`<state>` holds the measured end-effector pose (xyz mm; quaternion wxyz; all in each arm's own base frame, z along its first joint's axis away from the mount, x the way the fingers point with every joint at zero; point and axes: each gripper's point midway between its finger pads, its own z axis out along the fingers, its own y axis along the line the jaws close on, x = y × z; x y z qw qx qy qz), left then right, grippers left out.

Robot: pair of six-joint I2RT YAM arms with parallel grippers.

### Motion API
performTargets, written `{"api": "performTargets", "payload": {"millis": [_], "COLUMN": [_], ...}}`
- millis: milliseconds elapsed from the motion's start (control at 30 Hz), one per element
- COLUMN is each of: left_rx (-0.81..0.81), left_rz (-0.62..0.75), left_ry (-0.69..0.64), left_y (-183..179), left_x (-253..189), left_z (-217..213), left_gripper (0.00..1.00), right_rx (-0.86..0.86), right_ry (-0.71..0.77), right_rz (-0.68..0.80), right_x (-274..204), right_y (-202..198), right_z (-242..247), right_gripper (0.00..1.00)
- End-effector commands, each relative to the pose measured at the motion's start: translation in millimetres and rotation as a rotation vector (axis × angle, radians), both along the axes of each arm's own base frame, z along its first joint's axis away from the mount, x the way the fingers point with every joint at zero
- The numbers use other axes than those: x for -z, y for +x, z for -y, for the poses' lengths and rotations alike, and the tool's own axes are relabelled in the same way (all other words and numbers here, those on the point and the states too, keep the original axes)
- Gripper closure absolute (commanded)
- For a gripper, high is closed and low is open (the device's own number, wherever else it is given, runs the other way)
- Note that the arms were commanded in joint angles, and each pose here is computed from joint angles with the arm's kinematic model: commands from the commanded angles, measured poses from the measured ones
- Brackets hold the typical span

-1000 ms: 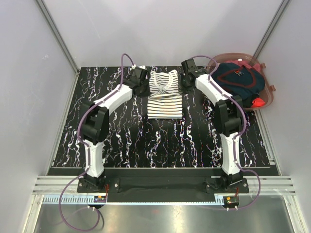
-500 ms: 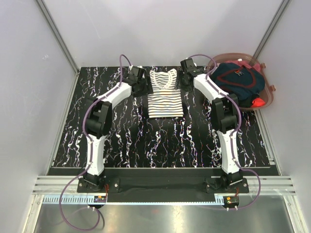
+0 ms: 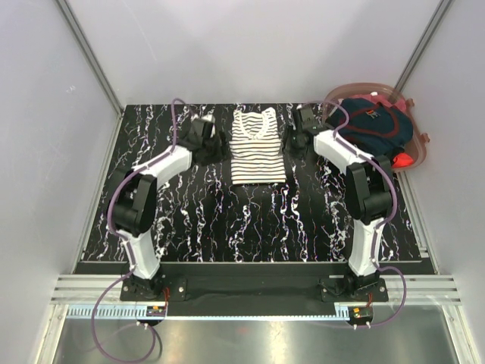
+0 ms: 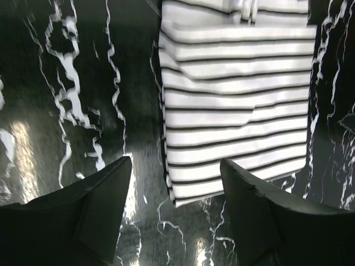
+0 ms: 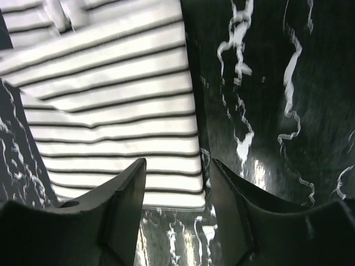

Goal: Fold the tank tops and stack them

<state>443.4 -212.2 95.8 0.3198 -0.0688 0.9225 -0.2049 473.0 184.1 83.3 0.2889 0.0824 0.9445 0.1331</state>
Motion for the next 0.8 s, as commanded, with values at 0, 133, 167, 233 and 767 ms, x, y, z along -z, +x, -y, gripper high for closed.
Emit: {"api": "performTargets", "payload": {"millis": [0,133,167,233,767], "left_rx": [0.039,0.073,0.077,0.088,0.099], "left_rz": [0.019,-0.001,-0.005,-0.015,-0.102], "left_ry": [-0.093,-0.117,-0.114,-0.119,-0.145], "left_y": [-20.2,-41.6,-44.8,-48.2,-60.1], "left_x": [-5.1,4.1,7.7,11.5,48.9], "left_z": [15.1,25.2,26.7,30.5,40.5], "left_gripper": [0.31,0.31,0.31,0.3,0.55], "right_rx": [-0.027,-0.042,-0.045,-0.05,-0.065], "right_ry": [0.112,0.126,0.133,0.134,0.158], "right_rz": [0.015,-0.051,-0.054,-0.071,-0.14], "right_x": [-17.8,1.9,3.2,12.0,39.6], "right_y": [-16.4,-38.7,-40.6,-47.0,-65.9], "right_z": [-11.8,-10.7,-11.5,-11.5,-13.1], "right_gripper": [0.44,0.47,0.47,0.49,0.74]}}
